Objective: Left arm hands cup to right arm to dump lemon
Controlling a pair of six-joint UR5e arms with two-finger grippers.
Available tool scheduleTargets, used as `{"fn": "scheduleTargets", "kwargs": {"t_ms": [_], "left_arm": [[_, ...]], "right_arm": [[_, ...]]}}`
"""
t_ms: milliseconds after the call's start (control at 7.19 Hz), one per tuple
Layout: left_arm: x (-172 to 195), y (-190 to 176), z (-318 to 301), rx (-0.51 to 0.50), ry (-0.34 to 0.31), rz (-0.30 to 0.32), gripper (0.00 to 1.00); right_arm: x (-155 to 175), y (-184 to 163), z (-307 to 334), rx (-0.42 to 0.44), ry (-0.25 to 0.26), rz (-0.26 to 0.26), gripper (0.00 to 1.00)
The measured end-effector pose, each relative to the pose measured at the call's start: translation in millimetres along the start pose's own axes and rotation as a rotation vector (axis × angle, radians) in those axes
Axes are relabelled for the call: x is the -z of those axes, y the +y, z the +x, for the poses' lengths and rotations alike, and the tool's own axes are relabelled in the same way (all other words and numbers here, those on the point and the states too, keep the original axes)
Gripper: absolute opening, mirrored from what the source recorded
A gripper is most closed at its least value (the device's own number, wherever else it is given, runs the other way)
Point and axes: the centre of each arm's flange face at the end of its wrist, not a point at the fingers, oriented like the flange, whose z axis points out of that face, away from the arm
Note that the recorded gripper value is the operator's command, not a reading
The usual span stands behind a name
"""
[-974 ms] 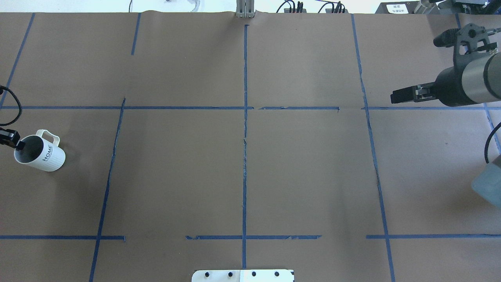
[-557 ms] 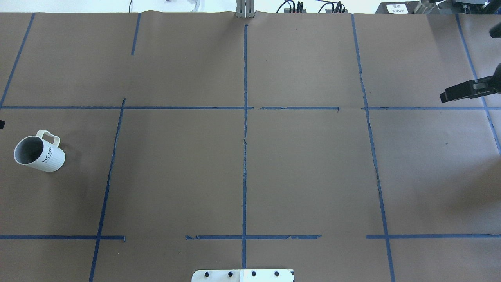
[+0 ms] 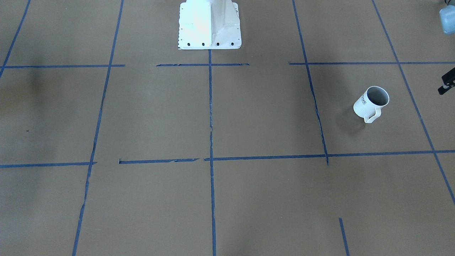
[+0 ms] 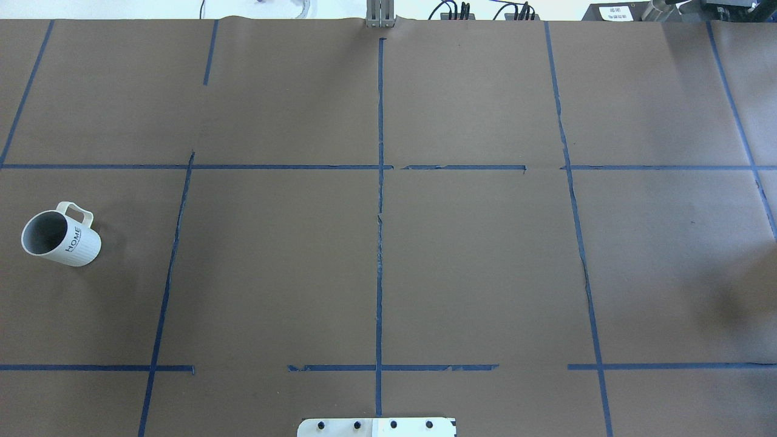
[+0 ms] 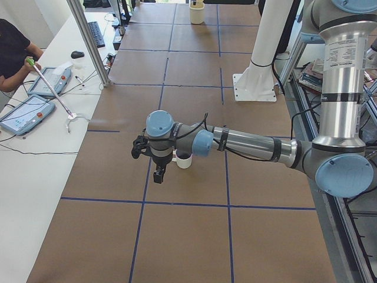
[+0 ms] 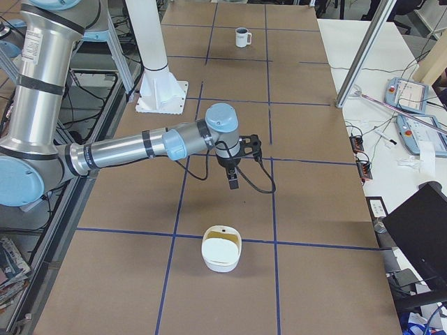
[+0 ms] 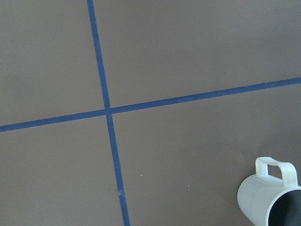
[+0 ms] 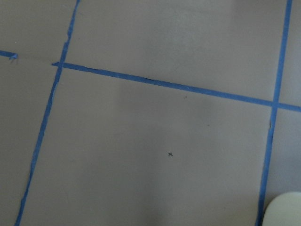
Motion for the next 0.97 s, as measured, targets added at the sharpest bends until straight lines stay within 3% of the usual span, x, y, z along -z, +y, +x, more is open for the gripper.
{"fn": "scheduleTargets", "kwargs": {"t_ms": [278, 557, 835, 974], "left_arm": [[8, 15, -21, 0.004, 0.062, -0.036, 1.0], [8, 21, -27, 0.022, 0.084, -0.057, 1.0], [0, 25, -36, 0.046, 0.074, -0.077, 1.0], [-1, 26, -41, 0.052, 0.036, -0.083, 1.0]], "right_arm": [[-5, 30, 37, -0.05, -0.024, -0.042, 1.0], [-11, 52, 55, -0.108, -0.016, -0.084, 1.0], [-12, 62, 61, -0.128, -0.012, -0.094, 1.0], [-11, 63, 62, -0.131, -0.011, -0.093, 1.0]]}}
